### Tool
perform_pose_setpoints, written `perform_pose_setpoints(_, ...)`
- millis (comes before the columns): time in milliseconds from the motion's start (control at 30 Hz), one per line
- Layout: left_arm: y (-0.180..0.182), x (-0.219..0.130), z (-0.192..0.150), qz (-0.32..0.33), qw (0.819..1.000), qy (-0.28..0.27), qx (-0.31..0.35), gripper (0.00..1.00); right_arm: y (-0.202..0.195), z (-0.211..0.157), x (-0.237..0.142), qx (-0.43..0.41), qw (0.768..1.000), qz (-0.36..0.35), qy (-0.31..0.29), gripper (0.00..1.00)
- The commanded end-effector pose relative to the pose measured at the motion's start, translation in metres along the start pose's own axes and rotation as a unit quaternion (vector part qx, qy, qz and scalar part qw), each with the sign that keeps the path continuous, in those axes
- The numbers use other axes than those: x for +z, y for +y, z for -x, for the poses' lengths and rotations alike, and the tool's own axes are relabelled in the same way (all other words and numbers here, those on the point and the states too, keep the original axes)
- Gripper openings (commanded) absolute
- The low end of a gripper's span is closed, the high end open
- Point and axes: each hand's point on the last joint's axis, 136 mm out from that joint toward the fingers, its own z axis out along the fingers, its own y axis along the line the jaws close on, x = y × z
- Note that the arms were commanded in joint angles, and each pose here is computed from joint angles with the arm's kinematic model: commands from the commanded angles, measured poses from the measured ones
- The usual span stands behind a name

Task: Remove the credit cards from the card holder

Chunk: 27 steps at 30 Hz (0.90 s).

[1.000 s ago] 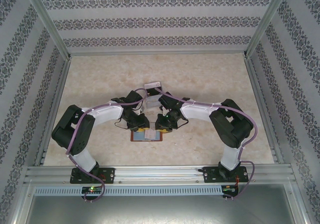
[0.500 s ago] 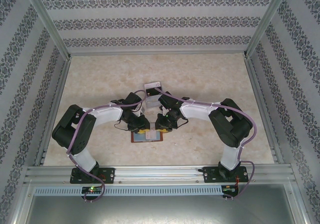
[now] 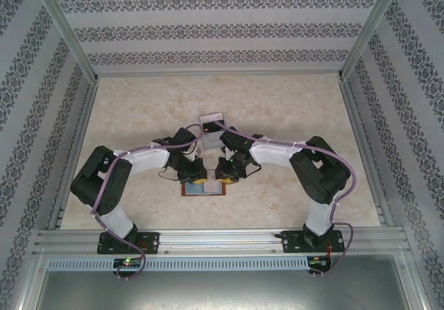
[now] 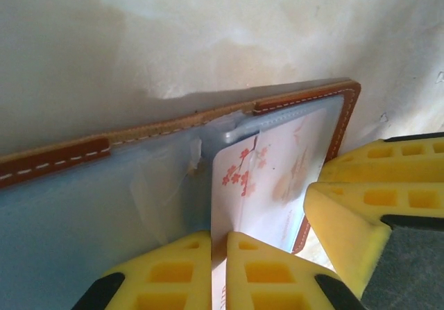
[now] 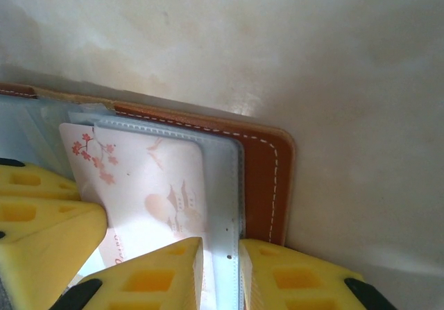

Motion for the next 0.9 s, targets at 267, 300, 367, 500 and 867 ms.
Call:
perform_pose_setpoints(267, 0.01, -0.021, -0.01, 0.035, 0.999, -0.008, 0.011, 0.08, -0.019, -0.01, 0.013, -0.001, 0.999, -0.042, 0.019, 0.24)
perform_pose_setpoints(300, 0.01, -0.022, -0.01, 0.037, 0.999, -0.008, 0.012, 0.08, -0.02, -0.01, 0.014, 0.0, 0.999, -0.043, 0.019, 0.24)
perform_pose_setpoints(367, 0.011, -0.026, -0.011, 0.043, 0.999, -0.012, 0.014, 0.08, -0.021, -0.01, 0.014, 0.0, 0.999, -0.045, 0.02, 0.24)
perform_pose_setpoints(500, 0.014, -0.036, -0.012, 0.064, 0.998, -0.018, 0.023, 0.07, -0.021, -0.01, 0.015, 0.0, 0.999, -0.045, 0.02, 0.24)
perform_pose_setpoints(867, 0.011, -0.065, -0.008, 0.115, 0.99, -0.031, 0.079, 0.0, -0.012, -0.006, 0.007, -0.005, 0.999, -0.033, 0.009, 0.23)
